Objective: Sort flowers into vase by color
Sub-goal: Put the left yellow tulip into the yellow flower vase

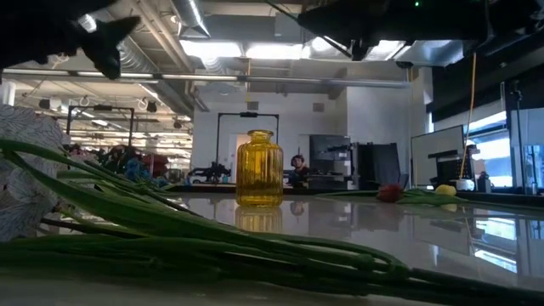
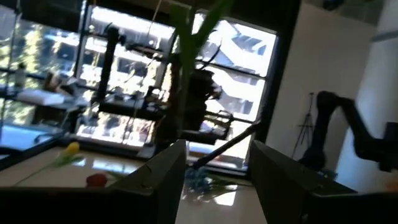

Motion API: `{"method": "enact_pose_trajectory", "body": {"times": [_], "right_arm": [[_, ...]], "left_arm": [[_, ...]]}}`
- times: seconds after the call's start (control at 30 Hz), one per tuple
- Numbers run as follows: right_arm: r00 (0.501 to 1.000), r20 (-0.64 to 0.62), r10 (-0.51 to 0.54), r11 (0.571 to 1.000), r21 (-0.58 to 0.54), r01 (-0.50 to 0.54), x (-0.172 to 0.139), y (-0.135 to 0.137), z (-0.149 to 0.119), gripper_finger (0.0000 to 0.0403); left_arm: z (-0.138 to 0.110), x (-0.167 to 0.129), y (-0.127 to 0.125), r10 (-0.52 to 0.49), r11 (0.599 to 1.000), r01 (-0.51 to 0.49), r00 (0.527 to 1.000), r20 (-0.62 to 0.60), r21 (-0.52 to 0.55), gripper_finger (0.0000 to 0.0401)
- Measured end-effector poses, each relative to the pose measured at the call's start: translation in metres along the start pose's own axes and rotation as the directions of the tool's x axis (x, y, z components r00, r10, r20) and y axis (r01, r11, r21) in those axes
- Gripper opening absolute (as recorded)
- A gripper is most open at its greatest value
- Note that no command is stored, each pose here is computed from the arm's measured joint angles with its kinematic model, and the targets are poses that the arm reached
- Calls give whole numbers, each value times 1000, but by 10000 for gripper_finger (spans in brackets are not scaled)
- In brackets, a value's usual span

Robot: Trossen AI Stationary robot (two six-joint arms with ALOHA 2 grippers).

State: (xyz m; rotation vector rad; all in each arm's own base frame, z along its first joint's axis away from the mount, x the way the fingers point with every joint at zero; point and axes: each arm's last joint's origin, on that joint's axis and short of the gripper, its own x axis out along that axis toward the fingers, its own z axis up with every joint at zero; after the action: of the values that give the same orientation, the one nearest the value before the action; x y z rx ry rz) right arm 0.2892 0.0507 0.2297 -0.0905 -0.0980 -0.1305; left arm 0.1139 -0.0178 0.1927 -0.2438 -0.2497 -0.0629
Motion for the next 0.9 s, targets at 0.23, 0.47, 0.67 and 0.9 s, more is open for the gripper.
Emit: {"method": "enact_pose_trajectory", "body": {"times": [0.23,0.47,0.67,0.9], "right_arm": [[998,65,-18,1000,24,17,6,19,-18,1],[971,239,-23,996,93,1,10,25,-30,1],[964,264,-28,988,151,-13,11,26,-33,1],[959,282,-14,985,170,-36,17,28,-26,1]], "left_arm": [[-11,19,-2,-21,1000,22,1000,-13,17,173],[0,72,-17,-28,988,32,999,-27,150,173],[16,133,-22,15,972,-16,1000,7,235,173],[23,171,-13,1,979,-6,1000,24,204,173]]}}
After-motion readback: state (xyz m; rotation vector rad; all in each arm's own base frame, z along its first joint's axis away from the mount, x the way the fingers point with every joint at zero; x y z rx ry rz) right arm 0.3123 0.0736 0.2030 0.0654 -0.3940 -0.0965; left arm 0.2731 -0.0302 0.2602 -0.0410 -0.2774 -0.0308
